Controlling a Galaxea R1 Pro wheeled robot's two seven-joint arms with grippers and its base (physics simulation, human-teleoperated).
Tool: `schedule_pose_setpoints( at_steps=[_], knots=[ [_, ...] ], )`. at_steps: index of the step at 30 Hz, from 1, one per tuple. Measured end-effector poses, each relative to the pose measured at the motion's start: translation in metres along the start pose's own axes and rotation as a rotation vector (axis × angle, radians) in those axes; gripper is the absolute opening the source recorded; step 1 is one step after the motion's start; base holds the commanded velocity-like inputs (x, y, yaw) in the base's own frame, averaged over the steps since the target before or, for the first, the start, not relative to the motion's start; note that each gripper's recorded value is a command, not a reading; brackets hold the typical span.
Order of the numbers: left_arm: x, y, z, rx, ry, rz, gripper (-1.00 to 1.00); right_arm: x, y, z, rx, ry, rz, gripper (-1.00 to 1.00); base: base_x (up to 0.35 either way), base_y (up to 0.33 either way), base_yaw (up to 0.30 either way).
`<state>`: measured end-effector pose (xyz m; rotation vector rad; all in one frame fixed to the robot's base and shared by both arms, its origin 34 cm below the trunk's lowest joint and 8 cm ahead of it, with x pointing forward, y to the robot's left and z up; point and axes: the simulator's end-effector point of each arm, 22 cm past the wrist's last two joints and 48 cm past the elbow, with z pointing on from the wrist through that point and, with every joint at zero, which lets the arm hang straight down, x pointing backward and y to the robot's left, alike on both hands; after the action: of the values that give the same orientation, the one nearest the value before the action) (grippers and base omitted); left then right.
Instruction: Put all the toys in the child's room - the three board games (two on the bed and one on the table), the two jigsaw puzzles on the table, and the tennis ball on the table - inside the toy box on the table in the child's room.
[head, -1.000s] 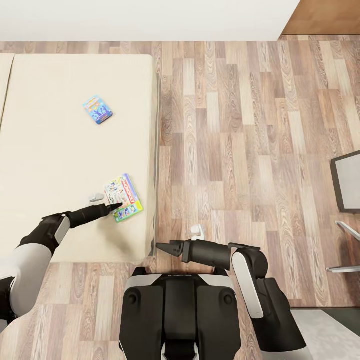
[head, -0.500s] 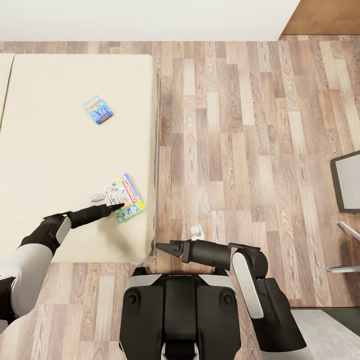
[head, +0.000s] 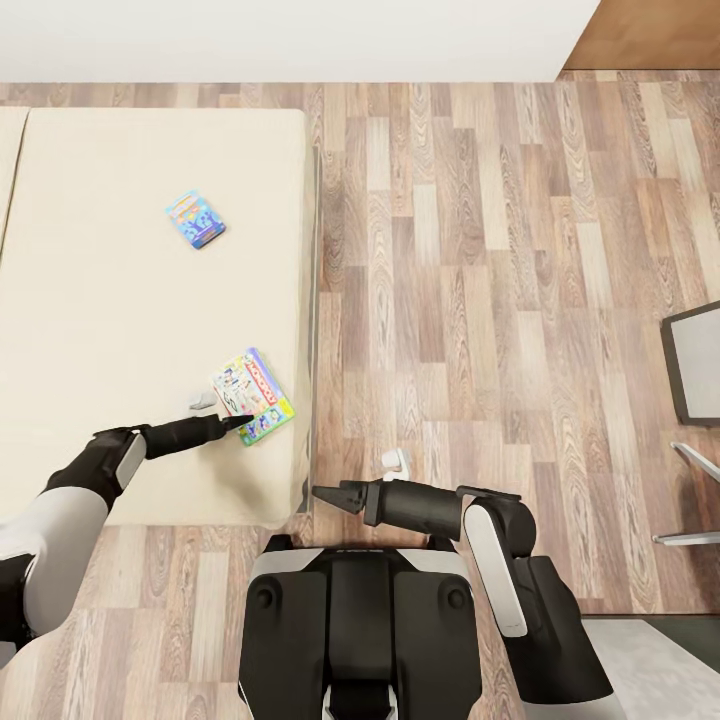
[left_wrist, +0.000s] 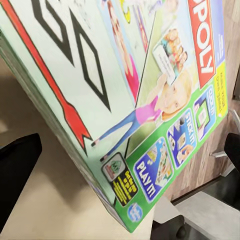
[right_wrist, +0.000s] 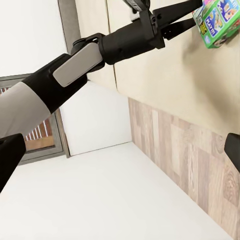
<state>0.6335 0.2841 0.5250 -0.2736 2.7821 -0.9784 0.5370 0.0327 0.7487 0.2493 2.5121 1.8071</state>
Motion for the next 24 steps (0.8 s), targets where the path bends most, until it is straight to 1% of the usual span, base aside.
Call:
schedule_pose_setpoints(
  at_steps=[11, 19, 24],
  knots=[
    [0.003, -0.007, 0.005, 0.015, 0.004, -0.002, 1.0, 0.0, 0.0, 0.0, -0.002, -0.001, 0.001, 1.0, 0.0, 0.0, 0.0],
    [0.004, -0.015, 0.006, 0.052, 0.008, -0.001, 1.0, 0.0, 0.0, 0.0, -0.002, -0.001, 0.001, 1.0, 0.0, 0.0, 0.0],
    [0.004, -0.017, 0.006, 0.06, 0.009, -0.001, 1.0, 0.0, 0.0, 0.0, -0.001, -0.001, 0.001, 1.0, 0.0, 0.0, 0.0]
  ],
)
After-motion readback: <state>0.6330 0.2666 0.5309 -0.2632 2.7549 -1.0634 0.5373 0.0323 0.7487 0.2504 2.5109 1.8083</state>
